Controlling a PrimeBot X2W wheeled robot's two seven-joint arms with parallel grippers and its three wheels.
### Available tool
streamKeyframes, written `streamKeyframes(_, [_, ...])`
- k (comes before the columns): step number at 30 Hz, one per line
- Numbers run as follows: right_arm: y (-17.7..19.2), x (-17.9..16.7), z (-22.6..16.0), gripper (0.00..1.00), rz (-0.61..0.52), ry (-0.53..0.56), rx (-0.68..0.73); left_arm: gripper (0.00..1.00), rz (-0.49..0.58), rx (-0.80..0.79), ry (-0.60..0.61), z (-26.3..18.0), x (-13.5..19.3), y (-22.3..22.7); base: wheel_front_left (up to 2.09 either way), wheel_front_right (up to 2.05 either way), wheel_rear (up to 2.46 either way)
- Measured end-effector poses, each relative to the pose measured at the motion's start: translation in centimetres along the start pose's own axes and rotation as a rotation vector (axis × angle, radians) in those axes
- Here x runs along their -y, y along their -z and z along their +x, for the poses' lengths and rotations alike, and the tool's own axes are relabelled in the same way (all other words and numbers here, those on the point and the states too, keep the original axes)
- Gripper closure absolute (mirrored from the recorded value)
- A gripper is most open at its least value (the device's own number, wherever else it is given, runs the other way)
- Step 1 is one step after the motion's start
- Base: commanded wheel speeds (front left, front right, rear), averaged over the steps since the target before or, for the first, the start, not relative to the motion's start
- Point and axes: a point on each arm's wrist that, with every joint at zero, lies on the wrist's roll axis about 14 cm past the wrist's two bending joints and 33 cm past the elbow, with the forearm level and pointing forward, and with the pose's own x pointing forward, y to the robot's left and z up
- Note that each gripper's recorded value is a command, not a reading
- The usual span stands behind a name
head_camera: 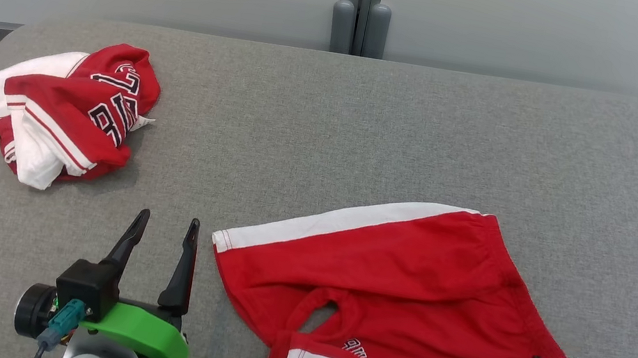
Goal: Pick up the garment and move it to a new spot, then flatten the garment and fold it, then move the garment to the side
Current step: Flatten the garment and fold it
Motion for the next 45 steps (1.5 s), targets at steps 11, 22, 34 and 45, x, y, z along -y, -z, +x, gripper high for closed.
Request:
streamKeyframes(11, [-7.5, -4.1, 1.4, 0.0, -0.072, -0.095, 0.249, 0.0, 0.01, -0.002, -0.006, -0.6, -0.3, 0.0, 0.0, 0.0, 0.0])
streamKeyframes(22, [-9.6, -6.9, 1.3, 0.0, -0.085, -0.156, 0.326, 0.0, 0.026, -0.093, 0.029, -0.1, 0.3, 2.8, 0.0, 0.0, 0.0])
streamKeyframes(34, [-9.9, -5.9, 2.2, 0.0, -0.084, -0.132, 0.325, 0.0, 0.071, -0.25, 0.11, 3.4, 1.2, 7.2, 0.0, 0.0, 0.0])
streamKeyframes(45, [-9.0, -3.9, 2.8, 0.0, -0.079, -0.077, 0.295, 0.0, 0.057, -0.431, 0.127, 4.0, 1.5, 12.5, 0.0, 0.0, 0.0])
